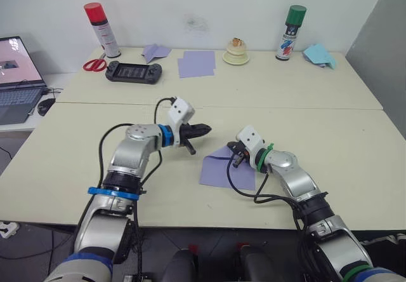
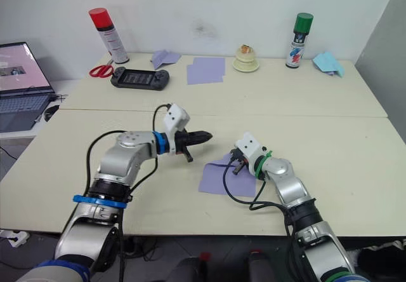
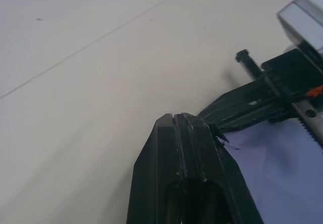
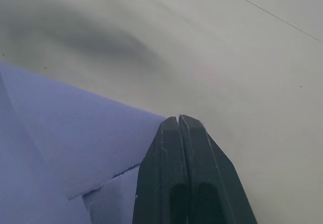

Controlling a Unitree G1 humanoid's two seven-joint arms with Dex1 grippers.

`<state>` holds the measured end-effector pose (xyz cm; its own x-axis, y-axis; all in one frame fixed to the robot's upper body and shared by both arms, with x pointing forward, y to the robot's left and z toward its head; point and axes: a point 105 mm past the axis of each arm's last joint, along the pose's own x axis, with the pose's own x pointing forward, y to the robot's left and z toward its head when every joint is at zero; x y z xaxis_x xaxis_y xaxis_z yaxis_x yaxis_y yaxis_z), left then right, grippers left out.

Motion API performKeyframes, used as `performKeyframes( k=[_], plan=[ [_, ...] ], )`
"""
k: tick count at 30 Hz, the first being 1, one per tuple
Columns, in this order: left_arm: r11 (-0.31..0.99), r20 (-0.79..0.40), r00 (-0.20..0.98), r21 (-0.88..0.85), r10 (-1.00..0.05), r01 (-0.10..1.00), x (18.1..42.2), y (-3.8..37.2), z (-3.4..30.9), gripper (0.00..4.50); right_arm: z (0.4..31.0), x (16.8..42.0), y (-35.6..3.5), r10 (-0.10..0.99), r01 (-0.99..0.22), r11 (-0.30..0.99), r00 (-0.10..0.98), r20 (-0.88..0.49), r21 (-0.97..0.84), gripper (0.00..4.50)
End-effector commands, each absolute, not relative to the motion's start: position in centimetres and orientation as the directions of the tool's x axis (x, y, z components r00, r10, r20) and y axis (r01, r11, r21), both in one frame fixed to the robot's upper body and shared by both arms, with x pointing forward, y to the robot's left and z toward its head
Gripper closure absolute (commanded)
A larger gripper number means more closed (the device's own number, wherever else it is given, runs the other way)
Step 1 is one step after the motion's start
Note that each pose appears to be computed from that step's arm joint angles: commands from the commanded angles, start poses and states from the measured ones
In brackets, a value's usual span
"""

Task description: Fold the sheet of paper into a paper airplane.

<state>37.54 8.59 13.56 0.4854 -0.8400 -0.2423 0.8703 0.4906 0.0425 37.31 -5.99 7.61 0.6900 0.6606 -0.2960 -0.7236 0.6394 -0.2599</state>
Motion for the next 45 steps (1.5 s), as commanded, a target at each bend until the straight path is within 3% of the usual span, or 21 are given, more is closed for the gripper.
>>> performKeyframes(
  k=[1,9,22,45],
  plan=[
    [0.455,-0.229,0.461,0.081,-0.857,0.887,36.8,7.7,14.4,4.46,6.2,36.8,-6.2,0.649,-0.733,0.634,0.678,-0.346,-0.247,4.5],
    [0.45,-0.341,0.445,0.069,-0.828,0.89,36.2,7.5,10.8,4.46,6.2,36.8,-6.2,0.649,-0.733,0.634,0.677,-0.346,-0.247,4.5],
    [0.448,-0.423,0.432,0.068,-0.797,0.892,36.1,8.2,8.5,4.46,6.0,36.8,-6.2,0.648,-0.732,0.636,0.678,-0.347,-0.243,4.5],
    [0.446,-0.463,0.428,0.076,-0.776,0.892,35.6,8.3,6.1,4.46,6.2,36.9,-6.3,0.646,-0.728,0.64,0.683,-0.342,-0.245,4.5]
  ],
)
